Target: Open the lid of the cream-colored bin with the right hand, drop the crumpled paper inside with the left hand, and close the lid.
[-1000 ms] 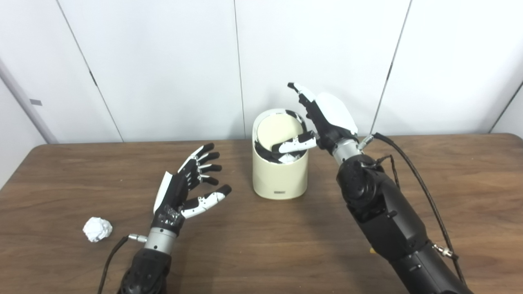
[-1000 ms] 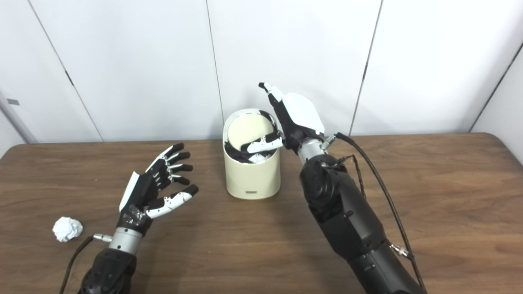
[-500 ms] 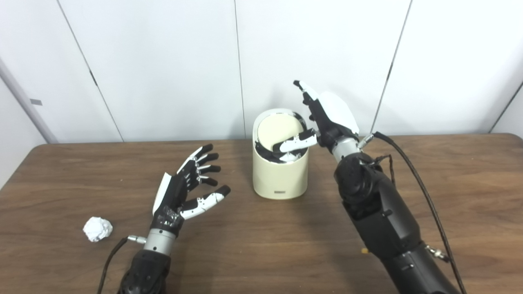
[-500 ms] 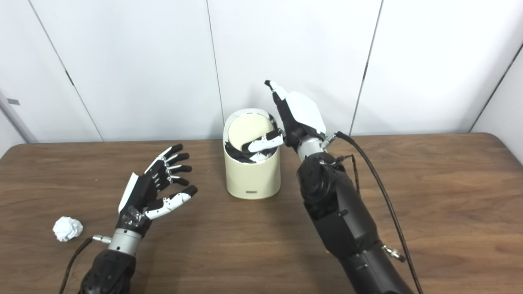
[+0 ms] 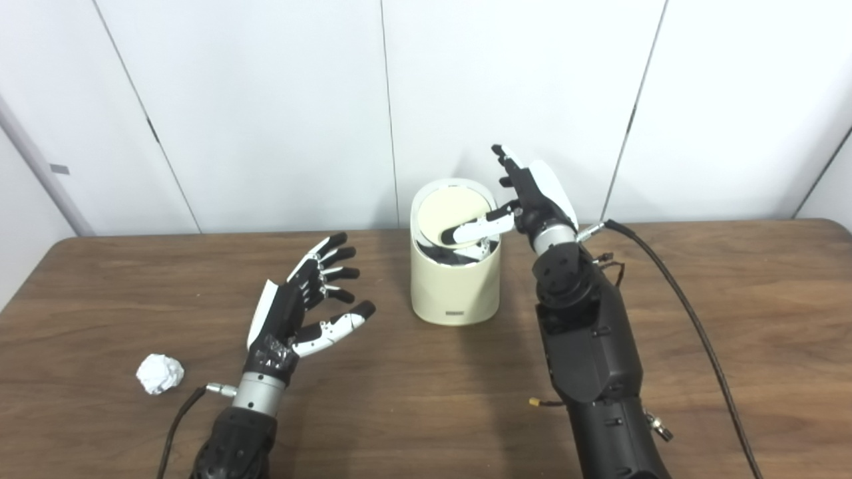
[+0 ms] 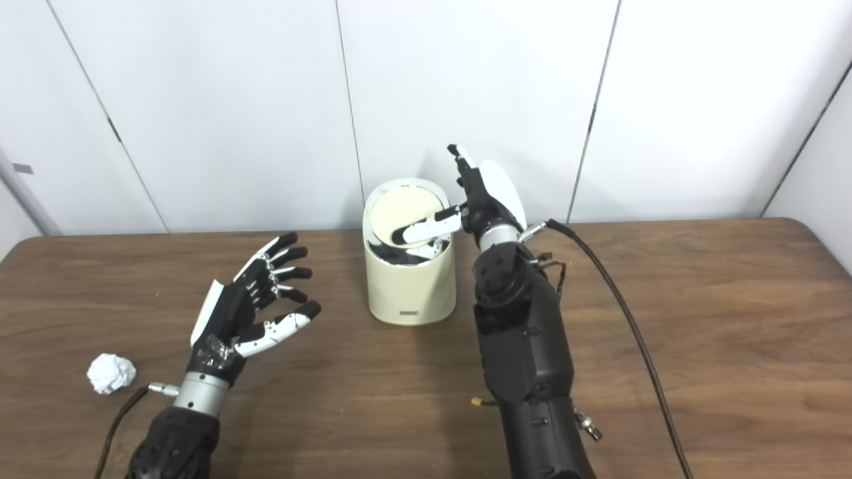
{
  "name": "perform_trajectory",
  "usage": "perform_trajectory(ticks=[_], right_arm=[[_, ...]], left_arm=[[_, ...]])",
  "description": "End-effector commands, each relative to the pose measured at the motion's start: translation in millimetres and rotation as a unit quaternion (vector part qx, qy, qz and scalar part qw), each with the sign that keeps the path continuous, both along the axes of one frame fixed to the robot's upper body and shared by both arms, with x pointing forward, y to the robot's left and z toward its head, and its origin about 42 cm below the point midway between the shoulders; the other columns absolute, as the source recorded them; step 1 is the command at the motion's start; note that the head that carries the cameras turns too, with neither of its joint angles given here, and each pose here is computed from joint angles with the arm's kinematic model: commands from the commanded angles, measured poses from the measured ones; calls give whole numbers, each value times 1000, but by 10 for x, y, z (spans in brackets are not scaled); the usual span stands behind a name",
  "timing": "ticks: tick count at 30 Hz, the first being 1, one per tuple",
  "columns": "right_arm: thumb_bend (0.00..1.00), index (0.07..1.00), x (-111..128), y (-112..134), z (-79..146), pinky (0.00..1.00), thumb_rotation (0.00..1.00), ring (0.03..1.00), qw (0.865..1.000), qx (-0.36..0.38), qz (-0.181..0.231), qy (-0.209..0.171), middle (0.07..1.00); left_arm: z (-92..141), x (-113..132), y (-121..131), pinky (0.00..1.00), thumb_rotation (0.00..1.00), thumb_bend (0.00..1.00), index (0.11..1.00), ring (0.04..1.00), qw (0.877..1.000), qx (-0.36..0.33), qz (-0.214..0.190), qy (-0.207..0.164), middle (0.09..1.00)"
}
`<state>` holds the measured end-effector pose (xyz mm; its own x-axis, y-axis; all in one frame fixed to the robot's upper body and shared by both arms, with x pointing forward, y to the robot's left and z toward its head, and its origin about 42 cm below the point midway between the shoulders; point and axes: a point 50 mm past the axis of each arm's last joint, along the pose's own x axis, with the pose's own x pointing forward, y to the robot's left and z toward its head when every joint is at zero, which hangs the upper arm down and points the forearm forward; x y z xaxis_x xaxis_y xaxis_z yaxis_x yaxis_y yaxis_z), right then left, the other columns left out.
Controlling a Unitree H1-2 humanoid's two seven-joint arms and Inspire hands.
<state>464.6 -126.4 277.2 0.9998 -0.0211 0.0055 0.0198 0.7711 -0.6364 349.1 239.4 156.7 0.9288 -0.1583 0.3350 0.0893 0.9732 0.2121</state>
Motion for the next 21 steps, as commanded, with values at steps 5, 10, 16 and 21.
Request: perform_trajectory(ticks=[5, 10, 16, 21], right_arm=[[828, 970, -37, -193, 201, 747, 253, 909, 999, 14, 4, -30, 969], [845, 966, -124, -335, 626, 784, 317, 921, 991, 74, 22, -105, 975], [667, 957, -294, -681, 772, 846, 469, 930, 980, 129, 35, -146, 960], [612, 904, -388, -877, 344, 754, 507, 868, 976, 164, 21, -145, 915]], left_arm=[[176, 43, 9, 589, 168, 646, 903, 750, 999, -1, -1, -34, 841], [185, 66, 2, 588, 171, 643, 902, 745, 999, 1, -1, -37, 839], [174, 98, -7, 591, 177, 654, 899, 743, 999, -4, -3, -36, 833], [181, 110, -15, 593, 155, 639, 904, 745, 999, -1, -6, -35, 837]])
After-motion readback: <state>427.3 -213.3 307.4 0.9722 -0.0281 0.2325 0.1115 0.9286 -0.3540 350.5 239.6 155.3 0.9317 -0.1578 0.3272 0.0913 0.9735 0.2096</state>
